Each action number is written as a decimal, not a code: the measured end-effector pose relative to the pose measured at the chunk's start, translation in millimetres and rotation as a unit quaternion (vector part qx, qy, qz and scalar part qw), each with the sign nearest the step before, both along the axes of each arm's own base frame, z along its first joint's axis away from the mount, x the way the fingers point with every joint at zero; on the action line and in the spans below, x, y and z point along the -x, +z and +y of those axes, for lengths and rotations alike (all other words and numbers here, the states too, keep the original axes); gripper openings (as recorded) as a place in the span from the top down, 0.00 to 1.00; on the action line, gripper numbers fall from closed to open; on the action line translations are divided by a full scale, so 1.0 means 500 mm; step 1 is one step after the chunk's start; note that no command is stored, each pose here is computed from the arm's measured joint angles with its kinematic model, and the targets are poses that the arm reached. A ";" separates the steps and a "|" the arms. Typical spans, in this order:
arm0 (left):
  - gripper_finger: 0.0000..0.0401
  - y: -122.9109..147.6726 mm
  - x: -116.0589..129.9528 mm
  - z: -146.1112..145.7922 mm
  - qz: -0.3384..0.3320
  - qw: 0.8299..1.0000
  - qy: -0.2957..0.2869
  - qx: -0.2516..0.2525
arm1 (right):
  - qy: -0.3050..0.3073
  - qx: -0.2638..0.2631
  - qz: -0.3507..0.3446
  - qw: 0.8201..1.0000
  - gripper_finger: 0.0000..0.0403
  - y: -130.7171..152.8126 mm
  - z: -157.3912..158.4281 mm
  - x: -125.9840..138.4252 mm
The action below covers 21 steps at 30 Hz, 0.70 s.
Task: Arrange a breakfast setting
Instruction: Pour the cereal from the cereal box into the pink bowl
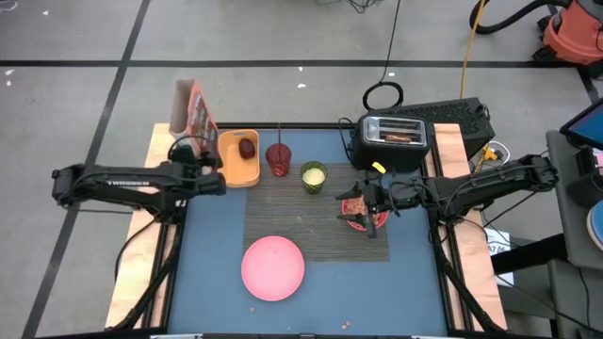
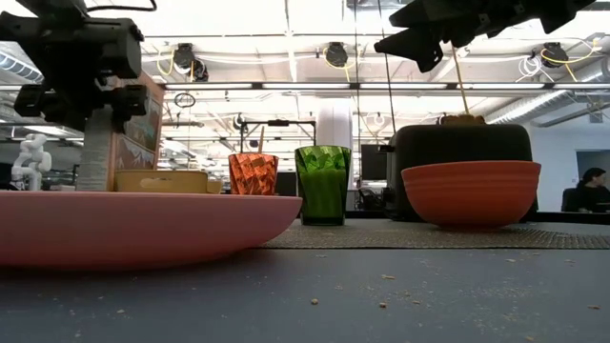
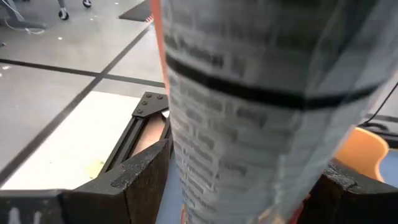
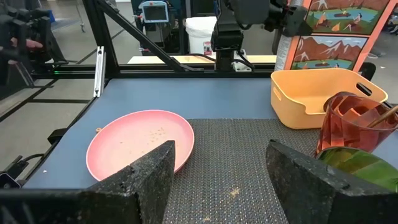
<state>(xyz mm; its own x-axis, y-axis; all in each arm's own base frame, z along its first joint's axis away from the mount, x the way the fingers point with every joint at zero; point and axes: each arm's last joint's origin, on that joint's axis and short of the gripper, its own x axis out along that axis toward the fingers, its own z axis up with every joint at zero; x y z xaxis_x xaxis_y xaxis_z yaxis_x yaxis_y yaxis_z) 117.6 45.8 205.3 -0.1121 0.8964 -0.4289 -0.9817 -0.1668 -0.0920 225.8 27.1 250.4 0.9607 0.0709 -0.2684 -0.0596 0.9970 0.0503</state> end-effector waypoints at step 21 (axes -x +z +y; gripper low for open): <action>0.31 0.121 -0.010 0.002 0.024 0.997 -0.077 -0.016 | 0.000 0.000 0.000 1.000 0.40 0.000 0.000 0.000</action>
<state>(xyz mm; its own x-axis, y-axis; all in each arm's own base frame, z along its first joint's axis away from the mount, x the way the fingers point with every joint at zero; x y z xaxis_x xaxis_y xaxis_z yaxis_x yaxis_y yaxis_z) 122.7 46.7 265.9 0.0089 0.9174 -0.3979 -0.9988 -0.0107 -0.0470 225.8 27.1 250.4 0.9607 0.0710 -0.2684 -0.0596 0.9970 0.0503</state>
